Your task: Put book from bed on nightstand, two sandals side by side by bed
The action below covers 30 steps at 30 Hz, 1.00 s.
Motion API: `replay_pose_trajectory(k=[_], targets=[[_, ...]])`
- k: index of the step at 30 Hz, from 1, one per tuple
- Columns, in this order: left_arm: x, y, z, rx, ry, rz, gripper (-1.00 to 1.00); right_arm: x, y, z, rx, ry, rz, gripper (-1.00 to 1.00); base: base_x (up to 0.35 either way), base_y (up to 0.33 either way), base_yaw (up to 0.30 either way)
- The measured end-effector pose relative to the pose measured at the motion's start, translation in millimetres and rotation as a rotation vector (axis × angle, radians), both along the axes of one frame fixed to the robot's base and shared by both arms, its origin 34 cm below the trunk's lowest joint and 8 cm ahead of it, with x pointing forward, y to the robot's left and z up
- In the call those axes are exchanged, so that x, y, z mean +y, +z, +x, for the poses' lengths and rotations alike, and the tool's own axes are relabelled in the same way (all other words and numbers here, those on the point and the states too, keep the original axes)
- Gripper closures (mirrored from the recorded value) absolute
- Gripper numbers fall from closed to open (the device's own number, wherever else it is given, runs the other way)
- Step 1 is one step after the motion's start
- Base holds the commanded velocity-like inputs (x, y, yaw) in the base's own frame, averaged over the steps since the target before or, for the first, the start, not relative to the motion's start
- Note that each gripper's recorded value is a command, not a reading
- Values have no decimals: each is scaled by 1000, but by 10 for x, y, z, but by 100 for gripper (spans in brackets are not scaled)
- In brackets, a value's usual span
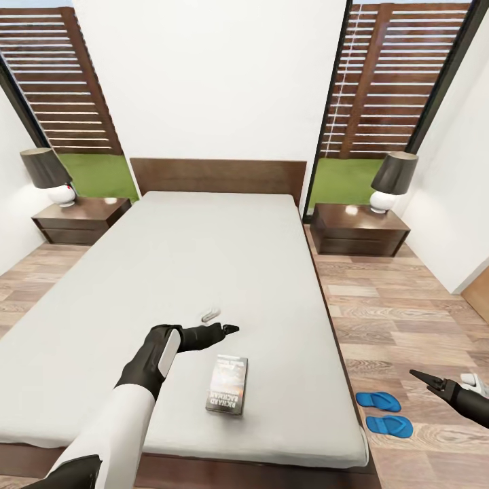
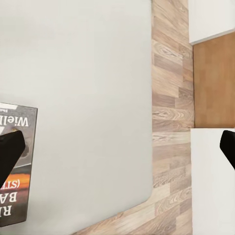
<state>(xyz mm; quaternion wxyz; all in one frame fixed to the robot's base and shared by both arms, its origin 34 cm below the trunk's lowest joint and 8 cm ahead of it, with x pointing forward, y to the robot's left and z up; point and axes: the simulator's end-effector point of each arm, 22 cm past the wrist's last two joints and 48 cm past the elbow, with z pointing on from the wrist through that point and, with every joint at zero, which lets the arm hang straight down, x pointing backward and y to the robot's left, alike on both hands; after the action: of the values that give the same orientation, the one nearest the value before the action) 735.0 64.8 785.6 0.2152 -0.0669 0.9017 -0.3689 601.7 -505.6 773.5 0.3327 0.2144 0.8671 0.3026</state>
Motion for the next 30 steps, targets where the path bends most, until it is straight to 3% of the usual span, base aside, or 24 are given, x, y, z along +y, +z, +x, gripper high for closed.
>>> replay_pose_trajectory(k=[13,30], targets=[[-1,2,-1,0,0,-1,-100,0,1,-1,0,0,0,-100,94,0,0],[-2,-2,-2,1,0,-1,-100,0,0,0,0,0,0,-100,5,0,0]])
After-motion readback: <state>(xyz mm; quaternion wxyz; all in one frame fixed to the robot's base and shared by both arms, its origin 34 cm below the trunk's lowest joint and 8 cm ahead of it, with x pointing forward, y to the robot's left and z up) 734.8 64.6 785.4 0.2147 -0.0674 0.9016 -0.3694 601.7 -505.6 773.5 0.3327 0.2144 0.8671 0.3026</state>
